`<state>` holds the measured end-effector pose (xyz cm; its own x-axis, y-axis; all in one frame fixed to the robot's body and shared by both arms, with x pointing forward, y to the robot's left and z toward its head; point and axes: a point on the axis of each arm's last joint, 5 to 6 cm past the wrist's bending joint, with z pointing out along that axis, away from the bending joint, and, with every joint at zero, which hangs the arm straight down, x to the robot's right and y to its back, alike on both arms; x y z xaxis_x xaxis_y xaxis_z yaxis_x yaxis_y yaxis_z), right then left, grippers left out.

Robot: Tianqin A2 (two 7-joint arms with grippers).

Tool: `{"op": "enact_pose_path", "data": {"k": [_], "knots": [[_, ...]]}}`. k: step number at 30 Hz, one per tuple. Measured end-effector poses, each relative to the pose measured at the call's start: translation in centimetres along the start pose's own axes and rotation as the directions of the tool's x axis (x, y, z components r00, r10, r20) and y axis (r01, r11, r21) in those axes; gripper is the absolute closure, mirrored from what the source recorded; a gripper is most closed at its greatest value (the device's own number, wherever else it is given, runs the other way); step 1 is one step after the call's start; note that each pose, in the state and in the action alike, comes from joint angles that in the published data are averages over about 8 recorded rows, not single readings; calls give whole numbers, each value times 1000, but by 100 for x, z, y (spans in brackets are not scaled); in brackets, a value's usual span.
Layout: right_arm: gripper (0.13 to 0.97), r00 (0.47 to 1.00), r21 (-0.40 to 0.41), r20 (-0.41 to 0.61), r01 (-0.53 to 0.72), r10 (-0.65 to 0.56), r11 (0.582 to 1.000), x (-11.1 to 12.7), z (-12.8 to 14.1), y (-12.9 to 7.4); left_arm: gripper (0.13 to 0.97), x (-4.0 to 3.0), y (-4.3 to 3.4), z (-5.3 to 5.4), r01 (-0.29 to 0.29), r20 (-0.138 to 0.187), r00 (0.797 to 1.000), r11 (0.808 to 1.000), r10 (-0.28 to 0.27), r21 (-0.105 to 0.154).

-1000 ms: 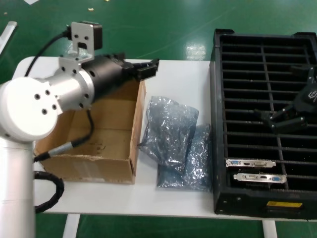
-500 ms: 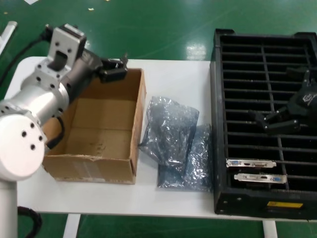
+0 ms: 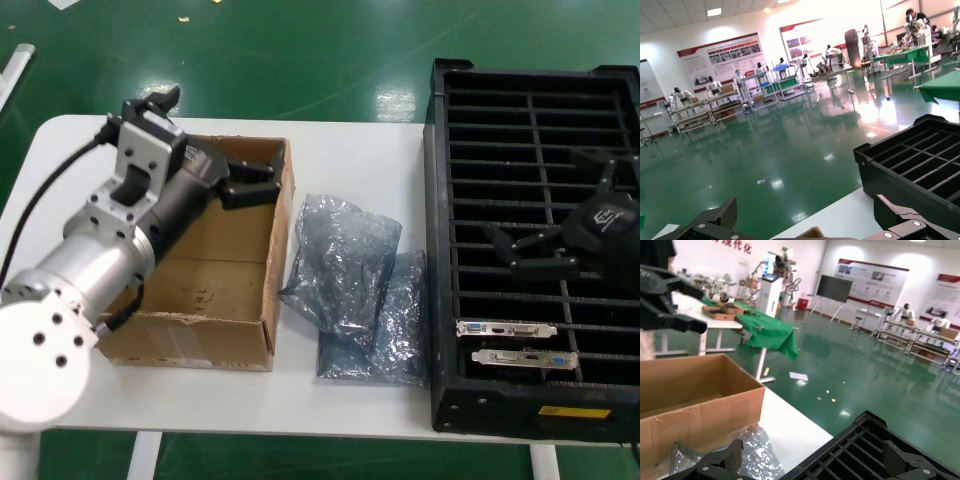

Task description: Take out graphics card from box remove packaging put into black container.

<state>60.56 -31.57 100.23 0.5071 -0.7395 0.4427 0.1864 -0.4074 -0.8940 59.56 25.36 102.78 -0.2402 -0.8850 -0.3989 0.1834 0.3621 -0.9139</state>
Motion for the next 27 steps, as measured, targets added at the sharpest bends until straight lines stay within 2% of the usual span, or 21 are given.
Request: {"op": "enact_pose_path", "data": {"k": [7, 14, 21, 27], "knots": [[130, 998, 31, -50, -44, 45, 999, -179, -10, 135, 134, 101, 192, -86, 32, -10, 999, 999, -31, 33], [130, 990, 56, -105, -90, 95, 994, -361, -38, 271, 132, 197, 387, -190, 69, -5, 998, 996, -69, 56], [130, 975, 73, -166, -137, 148, 988, -541, -83, 402, 132, 288, 580, -308, 111, 13, 994, 992, -112, 68], [130, 956, 81, -222, -178, 192, 981, -694, -135, 513, 132, 360, 744, -421, 148, 39, 988, 987, -151, 67]]}}
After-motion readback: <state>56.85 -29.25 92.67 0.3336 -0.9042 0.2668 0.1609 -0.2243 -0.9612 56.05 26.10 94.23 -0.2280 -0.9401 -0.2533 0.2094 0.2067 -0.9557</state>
